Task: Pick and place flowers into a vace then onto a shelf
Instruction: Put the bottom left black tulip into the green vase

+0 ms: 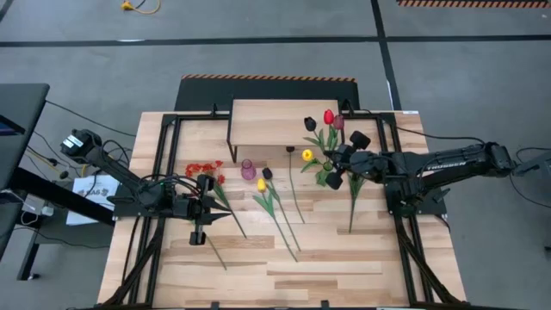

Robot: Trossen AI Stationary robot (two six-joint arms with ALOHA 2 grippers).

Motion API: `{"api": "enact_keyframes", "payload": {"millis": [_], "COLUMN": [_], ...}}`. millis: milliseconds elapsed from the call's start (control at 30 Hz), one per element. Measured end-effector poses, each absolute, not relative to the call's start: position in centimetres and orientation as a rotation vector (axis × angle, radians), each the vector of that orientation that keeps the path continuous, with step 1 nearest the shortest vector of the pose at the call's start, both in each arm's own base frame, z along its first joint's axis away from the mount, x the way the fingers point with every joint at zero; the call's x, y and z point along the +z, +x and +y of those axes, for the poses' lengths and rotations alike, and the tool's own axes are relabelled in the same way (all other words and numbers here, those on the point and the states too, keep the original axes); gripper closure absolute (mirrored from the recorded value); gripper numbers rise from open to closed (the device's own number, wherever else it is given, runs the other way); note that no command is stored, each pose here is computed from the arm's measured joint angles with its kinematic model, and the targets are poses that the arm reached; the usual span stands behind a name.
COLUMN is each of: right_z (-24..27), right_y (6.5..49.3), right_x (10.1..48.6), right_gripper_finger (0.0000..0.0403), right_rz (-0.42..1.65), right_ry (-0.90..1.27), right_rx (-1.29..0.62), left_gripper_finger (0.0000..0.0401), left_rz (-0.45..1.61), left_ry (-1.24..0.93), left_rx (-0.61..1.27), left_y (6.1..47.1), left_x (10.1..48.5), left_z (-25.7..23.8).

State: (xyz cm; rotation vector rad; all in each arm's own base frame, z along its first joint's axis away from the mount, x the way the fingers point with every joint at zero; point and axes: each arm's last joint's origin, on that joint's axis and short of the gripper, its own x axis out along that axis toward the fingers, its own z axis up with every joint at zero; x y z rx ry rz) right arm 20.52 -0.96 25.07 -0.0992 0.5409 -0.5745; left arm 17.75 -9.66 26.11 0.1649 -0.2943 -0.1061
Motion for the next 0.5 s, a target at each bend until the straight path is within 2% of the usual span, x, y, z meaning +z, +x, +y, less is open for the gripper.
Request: {"api": "enact_keyframes", "payload": {"millis": [500], "right_z": [-0.84], "right_y": [20.3], "right_x": [24.62], "right_gripper_finger": [0.0403], "right_rz": [0.592], "right_ry": [-0.077], "right_rx": [-0.53], "left_gripper_finger": [0.0385], "left_rz": [-0.294], "left_ry": [0.165], "left_rx": [-0.106], "left_y": [17.75], "left_x": [26.11], "left_z": [-9.66]}}
